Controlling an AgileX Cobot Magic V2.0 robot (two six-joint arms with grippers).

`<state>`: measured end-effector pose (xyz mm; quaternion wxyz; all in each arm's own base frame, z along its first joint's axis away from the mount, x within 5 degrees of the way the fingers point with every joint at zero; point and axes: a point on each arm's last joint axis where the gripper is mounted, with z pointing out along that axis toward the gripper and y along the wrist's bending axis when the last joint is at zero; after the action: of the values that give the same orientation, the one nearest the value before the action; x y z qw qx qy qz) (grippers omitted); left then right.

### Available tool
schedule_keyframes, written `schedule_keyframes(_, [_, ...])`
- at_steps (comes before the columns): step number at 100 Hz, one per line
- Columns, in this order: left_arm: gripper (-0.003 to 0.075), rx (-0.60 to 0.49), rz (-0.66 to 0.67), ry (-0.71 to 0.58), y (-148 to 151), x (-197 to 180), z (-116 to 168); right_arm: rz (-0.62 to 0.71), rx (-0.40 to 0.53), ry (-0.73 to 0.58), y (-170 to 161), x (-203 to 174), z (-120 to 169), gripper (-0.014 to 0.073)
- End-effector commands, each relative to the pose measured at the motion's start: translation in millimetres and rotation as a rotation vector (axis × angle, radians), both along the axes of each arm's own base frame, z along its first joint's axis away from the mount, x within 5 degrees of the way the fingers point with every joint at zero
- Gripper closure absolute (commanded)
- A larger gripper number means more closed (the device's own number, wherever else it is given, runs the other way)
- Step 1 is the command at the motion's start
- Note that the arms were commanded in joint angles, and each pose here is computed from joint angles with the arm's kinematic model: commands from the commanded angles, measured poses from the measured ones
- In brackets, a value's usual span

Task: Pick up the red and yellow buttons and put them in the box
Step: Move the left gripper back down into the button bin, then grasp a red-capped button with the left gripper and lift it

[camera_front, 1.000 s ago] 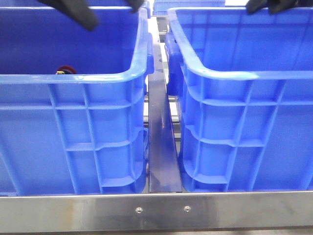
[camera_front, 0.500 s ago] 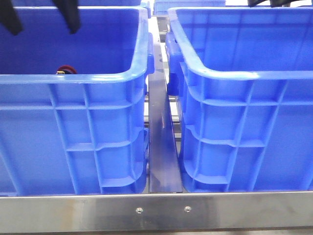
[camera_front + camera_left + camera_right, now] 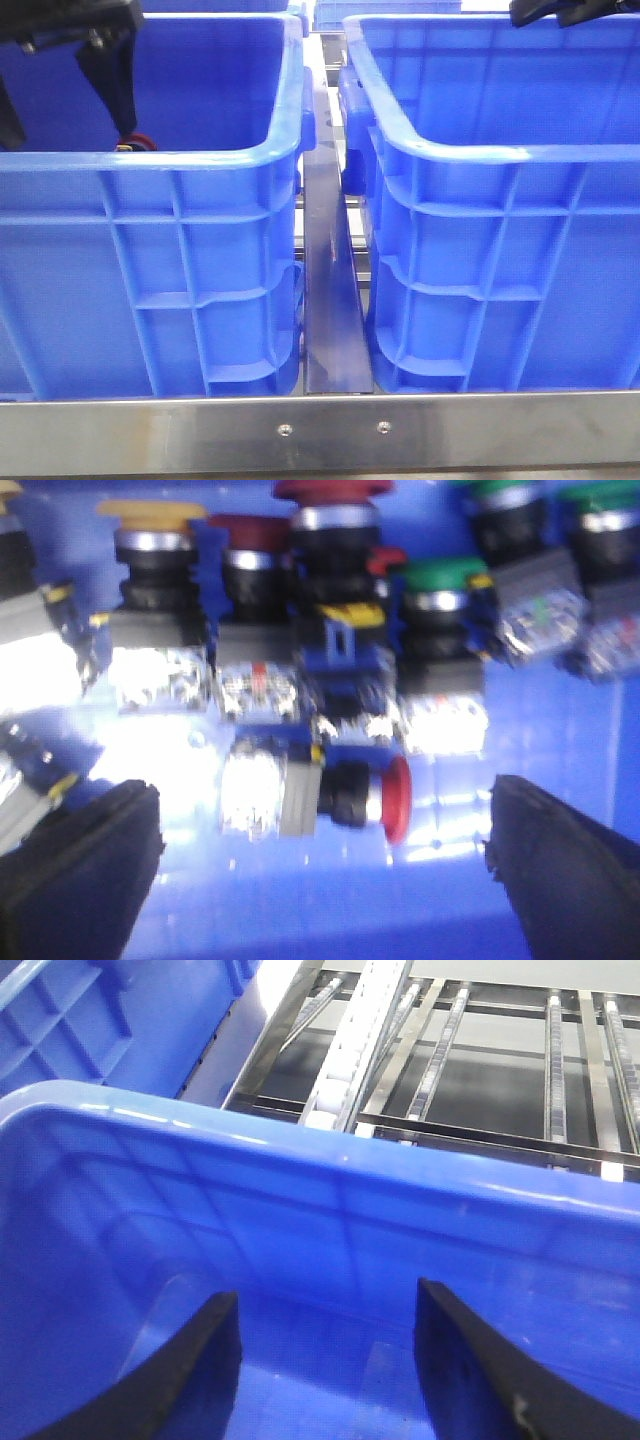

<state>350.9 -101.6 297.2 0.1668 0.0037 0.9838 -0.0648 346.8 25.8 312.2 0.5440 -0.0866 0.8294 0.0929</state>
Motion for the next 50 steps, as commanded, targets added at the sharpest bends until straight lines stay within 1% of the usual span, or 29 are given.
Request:
schedule_keyframes(1, [0.0102, -0.079, -0.018, -0.077, -2.6, 6.7, 20.2, -0.027, -0.003, -0.077, -2.5, -5.3, 23.1, 0.0174])
schedule_keyframes(7, [0.0102, -0.107, -0.033, -0.069, -7.1, 13.1, 16.5, -0.028, -0.003, -0.077, -2.6, -5.2, 23.1, 0.0174])
schedule_keyframes(30, [0.0102, -0.095, -0.038, -0.026, -12.6, 33.4, -2.5, -0.035, -0.005, -0.080, -3.3, -5.0, 23.3, 0.0174])
schedule_keyframes(50, [0.0111, -0.087, -0.041, -0.030, -14.3, 42.0, -6.5, -0.035, -0.005, -0.080, -3.3, -5.0, 23.3, 0.0174])
